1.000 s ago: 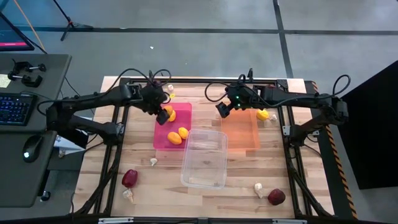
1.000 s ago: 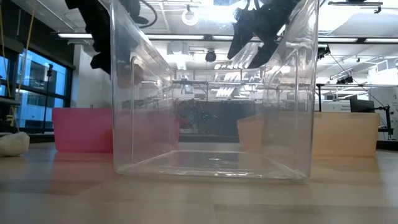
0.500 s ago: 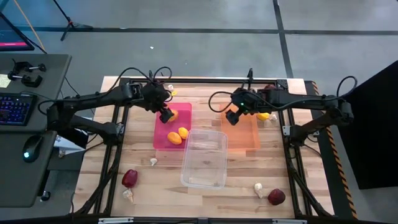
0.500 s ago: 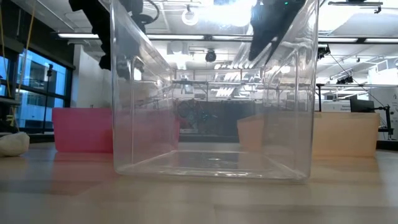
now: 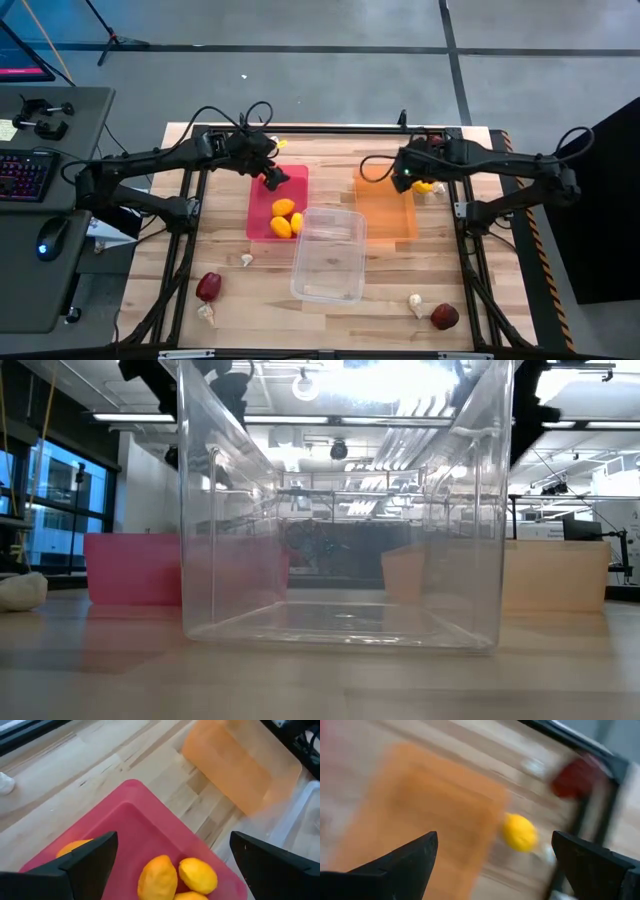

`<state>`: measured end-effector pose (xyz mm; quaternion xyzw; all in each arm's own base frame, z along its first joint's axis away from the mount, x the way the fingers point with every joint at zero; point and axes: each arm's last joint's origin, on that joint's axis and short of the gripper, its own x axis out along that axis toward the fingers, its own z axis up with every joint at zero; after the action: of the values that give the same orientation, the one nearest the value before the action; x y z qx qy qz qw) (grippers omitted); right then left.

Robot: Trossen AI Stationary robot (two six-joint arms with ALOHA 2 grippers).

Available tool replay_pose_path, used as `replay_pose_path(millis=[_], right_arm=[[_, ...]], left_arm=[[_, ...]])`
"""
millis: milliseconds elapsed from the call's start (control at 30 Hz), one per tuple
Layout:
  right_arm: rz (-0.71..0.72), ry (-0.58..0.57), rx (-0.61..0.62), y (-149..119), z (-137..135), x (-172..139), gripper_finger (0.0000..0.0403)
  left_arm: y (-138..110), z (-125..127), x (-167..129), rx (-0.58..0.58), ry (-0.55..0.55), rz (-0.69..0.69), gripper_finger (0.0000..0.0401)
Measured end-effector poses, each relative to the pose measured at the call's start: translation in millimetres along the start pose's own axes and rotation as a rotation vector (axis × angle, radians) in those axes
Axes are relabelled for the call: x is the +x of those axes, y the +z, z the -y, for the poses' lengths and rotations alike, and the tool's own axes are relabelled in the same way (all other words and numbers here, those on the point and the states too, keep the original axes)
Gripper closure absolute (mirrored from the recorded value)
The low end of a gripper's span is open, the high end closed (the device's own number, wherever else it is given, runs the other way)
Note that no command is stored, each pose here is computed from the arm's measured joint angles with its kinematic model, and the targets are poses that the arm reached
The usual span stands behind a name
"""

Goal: Sort produce into baskets
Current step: Put the lemon into the pink bin

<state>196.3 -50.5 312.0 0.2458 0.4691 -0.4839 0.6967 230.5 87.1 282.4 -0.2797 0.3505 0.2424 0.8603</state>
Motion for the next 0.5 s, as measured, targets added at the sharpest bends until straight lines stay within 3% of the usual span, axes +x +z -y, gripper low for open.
replay_pose_path(millis=[133,333,500], right_arm=[[-0.1,-0.096,0.123,2.6,17.5,29.3,0.0022],[-0.23,-0.031,0.155,-5.0,33.0,89.7,0.0022],[-0.257,-0.081,0.249,-9.4,50.1,105.4,0.0022]], left_arm=[[1.1,0.3,0.0,-0.009,-0.002,0.012,0.0029],[4.3,1.9,-0.1,-0.019,-0.017,0.046,0.0029],[4.8,2.0,-0.1,-0.021,-0.019,0.05,0.0029]])
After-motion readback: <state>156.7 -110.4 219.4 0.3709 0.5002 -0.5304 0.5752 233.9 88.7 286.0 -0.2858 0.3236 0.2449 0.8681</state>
